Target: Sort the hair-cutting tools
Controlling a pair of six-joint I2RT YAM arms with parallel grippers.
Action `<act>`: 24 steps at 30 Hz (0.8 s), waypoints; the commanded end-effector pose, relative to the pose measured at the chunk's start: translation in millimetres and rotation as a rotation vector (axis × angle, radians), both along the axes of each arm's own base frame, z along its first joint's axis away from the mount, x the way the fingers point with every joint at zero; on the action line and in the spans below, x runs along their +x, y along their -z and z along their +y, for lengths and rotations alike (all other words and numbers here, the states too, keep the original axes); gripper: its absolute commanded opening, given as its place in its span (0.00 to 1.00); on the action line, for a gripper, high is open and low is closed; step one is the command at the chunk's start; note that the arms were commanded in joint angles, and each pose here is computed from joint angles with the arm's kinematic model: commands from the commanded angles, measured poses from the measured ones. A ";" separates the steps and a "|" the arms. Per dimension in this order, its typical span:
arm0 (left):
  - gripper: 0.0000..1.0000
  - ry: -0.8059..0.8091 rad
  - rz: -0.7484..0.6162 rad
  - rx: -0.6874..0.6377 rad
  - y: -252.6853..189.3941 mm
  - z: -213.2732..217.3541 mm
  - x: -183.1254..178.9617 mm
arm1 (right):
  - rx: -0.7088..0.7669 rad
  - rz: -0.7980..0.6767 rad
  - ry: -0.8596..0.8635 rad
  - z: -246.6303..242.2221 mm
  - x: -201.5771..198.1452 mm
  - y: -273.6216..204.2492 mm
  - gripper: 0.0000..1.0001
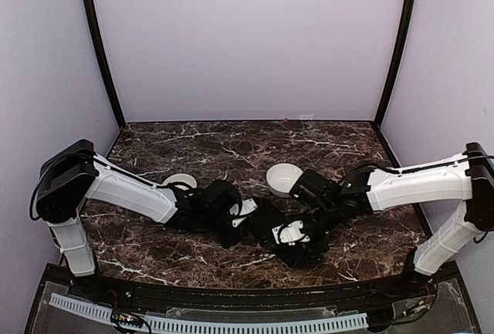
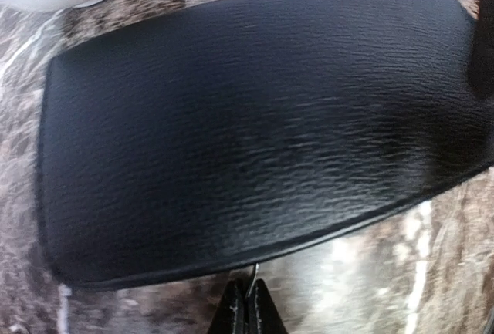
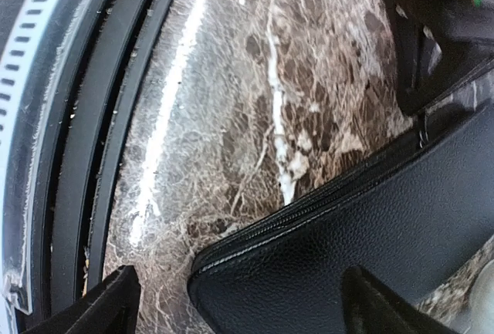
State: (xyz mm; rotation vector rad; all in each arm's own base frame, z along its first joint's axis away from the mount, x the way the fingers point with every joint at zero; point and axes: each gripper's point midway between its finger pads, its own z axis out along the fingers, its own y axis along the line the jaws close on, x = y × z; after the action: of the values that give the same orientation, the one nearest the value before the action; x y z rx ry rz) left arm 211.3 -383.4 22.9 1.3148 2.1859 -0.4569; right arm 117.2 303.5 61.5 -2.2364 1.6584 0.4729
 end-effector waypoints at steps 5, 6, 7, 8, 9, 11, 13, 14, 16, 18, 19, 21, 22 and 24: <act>0.00 -0.030 -0.093 0.086 -1.2 22.3 37.1 | 0.086 -0.040 0.075 -7.4 22.9 -38.1 1.00; 0.00 -0.033 -0.098 0.088 -1.0 23.4 39.8 | 0.105 -0.065 0.104 -12.0 31.4 -42.3 1.00; 0.00 -0.037 -0.102 0.087 -1.0 24.3 42.7 | 0.128 -0.089 0.136 -16.7 39.6 -46.2 0.99; 0.00 -0.040 -0.106 0.086 -0.9 24.7 45.8 | 0.152 -0.112 0.165 -20.9 47.3 -49.6 0.99; 0.00 -0.042 -0.107 0.084 -0.5 24.9 48.5 | 0.176 -0.126 0.183 -23.9 52.2 -52.7 0.99; 0.00 -0.039 -0.103 0.081 0.4 23.0 51.2 | 0.165 -0.109 0.174 -29.8 49.3 -44.3 0.99; 0.00 -0.029 -0.091 0.079 2.6 20.2 50.2 | 0.134 -0.072 0.151 -31.7 42.6 -34.2 0.99; 0.00 -0.026 -0.083 0.077 4.0 19.0 49.4 | 0.121 -0.054 0.141 -31.6 39.9 -29.3 0.99; 0.00 -0.024 -0.070 0.074 6.0 17.3 48.3 | 0.100 -0.056 0.129 -32.3 38.6 -17.8 0.93; 0.00 -0.022 -0.065 0.070 5.4 15.5 48.2 | 0.087 -0.092 0.127 -33.7 42.3 -8.2 0.86; 0.00 -0.022 -0.064 0.074 6.3 15.9 48.1 | 0.081 -0.110 0.123 -34.0 44.2 -4.1 0.84; 0.00 -0.024 -0.068 0.083 6.2 16.9 49.1 | 0.069 -0.136 0.122 -34.1 47.2 2.7 0.83; 0.00 -0.024 -0.073 0.084 5.0 16.7 50.0 | 0.062 -0.137 0.111 -32.6 44.7 5.2 0.83; 0.00 -0.023 -0.077 0.088 4.8 17.2 50.6 | 0.052 -0.135 0.080 -28.7 36.5 8.6 0.82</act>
State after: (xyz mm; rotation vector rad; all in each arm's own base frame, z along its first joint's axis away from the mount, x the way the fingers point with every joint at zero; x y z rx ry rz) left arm 259.9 -371.1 21.6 1.3062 2.1589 -0.3316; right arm 154.7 261.2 53.8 -2.0836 1.7294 0.3698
